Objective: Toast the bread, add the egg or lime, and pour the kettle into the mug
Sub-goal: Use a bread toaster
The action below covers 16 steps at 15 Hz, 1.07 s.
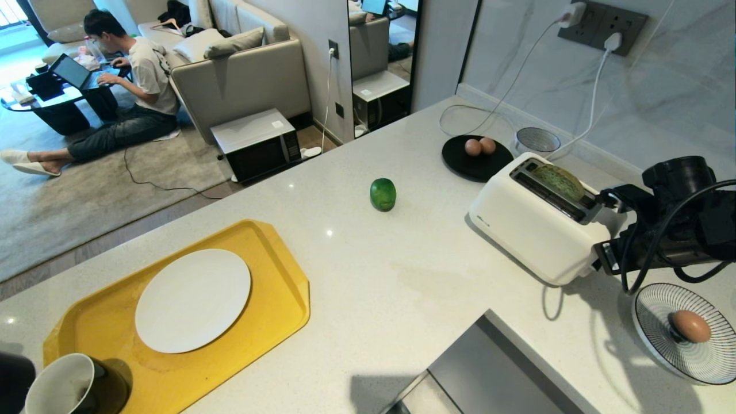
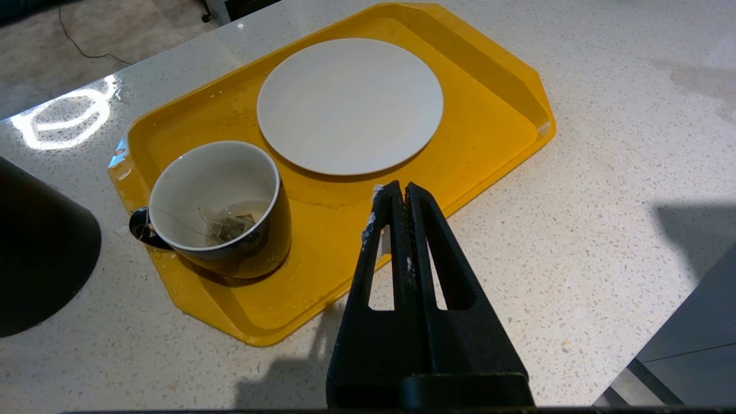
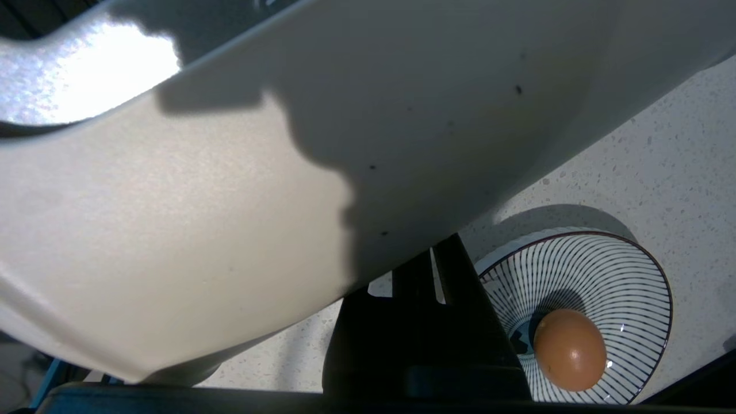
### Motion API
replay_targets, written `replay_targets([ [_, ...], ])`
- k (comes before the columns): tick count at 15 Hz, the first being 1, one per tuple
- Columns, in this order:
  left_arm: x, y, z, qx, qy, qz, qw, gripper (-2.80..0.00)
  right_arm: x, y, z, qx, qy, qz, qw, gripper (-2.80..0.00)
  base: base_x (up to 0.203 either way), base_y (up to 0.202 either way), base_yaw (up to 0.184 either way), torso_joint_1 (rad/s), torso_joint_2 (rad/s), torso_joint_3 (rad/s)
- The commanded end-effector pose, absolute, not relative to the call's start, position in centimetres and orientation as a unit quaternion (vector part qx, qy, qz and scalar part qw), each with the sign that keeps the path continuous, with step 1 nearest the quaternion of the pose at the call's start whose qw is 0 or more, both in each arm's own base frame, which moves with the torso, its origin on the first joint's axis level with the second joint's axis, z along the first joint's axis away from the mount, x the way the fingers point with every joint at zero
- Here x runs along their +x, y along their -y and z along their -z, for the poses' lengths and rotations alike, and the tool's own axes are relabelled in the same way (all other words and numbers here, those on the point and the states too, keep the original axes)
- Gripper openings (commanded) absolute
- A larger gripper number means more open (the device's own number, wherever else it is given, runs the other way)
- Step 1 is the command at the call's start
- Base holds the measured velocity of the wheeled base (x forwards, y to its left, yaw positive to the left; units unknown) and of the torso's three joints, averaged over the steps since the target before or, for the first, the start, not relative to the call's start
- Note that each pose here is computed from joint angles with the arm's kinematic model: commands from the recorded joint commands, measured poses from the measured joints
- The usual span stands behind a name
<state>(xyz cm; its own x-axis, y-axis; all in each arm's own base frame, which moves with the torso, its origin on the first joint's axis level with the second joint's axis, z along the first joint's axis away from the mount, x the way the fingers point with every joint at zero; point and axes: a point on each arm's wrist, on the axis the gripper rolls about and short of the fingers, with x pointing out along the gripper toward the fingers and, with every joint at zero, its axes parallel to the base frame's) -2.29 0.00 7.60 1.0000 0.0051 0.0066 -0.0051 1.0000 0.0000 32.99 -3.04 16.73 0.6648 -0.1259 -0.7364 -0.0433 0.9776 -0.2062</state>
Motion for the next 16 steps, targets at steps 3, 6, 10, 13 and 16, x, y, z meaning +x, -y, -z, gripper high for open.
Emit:
replay_targets([
  [3,-2.3,0.0,-7.6,0.000,0.003,-0.003,1.000,-2.80,32.8,3.0,-17.1,-0.105,-0.404,0.023,0.908,-2.80,0.000,0.000,0.000,0.000,0.00,0.000],
  [6,-2.3,0.0,-7.6,0.000,0.003,-0.002,1.000,-2.80,32.5,3.0,-17.4,-0.105,-0.400,0.023,0.910,-2.80,0.000,0.000,0.000,0.000,0.00,0.000],
  [10,-2.3,0.0,-7.6,0.000,0.003,-0.002,1.000,-2.80,31.9,2.9,-18.2,-0.106,-0.391,0.025,0.914,-2.80,0.000,0.000,0.000,0.000,0.00,0.000],
  [13,-2.3,0.0,-7.6,0.000,0.003,-0.003,1.000,-2.80,31.1,2.9,-19.0,-0.106,-0.379,0.027,0.919,-2.80,0.000,0.000,0.000,0.000,0.00,0.000],
  [16,-2.3,0.0,-7.6,0.000,0.003,-0.002,1.000,-2.80,30.1,2.8,-20.1,-0.107,-0.363,0.030,0.925,-2.80,0.000,0.000,0.000,0.000,0.00,0.000],
])
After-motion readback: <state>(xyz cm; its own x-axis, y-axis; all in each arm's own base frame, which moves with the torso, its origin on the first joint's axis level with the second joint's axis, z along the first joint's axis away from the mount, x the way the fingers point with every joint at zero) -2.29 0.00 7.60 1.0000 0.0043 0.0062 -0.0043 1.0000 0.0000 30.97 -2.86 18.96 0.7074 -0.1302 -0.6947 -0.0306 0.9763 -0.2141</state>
